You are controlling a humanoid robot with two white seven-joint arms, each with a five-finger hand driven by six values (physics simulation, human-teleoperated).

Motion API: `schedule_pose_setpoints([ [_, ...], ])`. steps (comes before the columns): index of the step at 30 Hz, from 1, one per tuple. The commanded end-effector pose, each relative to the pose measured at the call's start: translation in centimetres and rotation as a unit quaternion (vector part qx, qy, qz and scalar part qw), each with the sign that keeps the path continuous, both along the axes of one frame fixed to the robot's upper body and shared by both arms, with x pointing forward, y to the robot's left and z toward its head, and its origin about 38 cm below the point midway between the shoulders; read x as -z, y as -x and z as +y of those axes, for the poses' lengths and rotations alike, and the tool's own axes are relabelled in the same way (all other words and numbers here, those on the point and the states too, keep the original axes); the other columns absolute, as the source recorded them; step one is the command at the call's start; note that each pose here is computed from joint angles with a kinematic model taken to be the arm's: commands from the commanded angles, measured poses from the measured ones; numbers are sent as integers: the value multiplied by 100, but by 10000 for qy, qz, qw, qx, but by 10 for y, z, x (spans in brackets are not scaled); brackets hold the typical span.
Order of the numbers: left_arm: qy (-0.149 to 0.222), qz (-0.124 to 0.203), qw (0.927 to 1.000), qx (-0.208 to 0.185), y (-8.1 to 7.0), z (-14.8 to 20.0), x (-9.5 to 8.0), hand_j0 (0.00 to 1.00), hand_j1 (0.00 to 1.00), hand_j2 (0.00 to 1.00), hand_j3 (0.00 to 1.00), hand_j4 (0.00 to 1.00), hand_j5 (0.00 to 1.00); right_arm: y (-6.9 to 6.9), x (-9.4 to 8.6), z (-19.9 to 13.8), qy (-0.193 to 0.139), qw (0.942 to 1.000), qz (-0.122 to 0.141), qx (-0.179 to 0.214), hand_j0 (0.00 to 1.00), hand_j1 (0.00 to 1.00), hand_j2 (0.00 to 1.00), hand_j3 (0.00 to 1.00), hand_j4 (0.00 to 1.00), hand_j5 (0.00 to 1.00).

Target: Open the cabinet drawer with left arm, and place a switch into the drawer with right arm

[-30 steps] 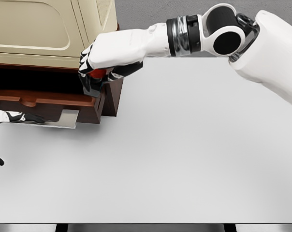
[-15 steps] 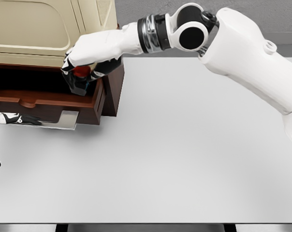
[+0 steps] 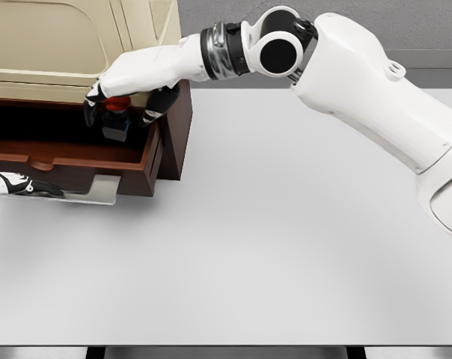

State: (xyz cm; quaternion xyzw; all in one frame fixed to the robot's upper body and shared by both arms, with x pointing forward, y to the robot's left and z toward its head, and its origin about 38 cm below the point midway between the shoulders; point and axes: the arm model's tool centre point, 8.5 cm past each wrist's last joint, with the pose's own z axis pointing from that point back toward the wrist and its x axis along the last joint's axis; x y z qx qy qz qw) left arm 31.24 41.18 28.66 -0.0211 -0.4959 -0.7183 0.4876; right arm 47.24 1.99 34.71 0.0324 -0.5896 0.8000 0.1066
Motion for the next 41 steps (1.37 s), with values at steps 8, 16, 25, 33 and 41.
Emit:
schedule_pose_setpoints([
  [8, 376, -219, 9990, 70, -4, -5, -19, 100, 100, 100, 100, 100, 100, 7, 0, 0, -49, 9992, -122, -377, 100, 100, 100, 100, 100, 100],
  [16, 647, -322, 9973, 84, 2, 0, -37, 100, 100, 100, 100, 100, 100, 14, 9, -46, 109, 9990, -186, -392, 100, 100, 100, 100, 100, 100],
  [25, 1143, -623, 9914, 98, -6, -8, -63, 100, 100, 100, 100, 100, 100, -7, 65, -209, 488, 9915, 325, 1159, 100, 100, 100, 100, 100, 100],
  [33, 2434, -953, 9598, 1020, -40, -83, -54, 100, 100, 100, 100, 100, 100, -28, 122, -325, 691, 9531, 1024, 2763, 100, 100, 100, 100, 100, 100],
  [41, 3234, -847, 9244, 1837, -54, -160, -35, 100, 100, 100, 100, 100, 100, -18, 145, -375, 286, 9304, 1321, 3407, 100, 100, 100, 100, 100, 100],
])
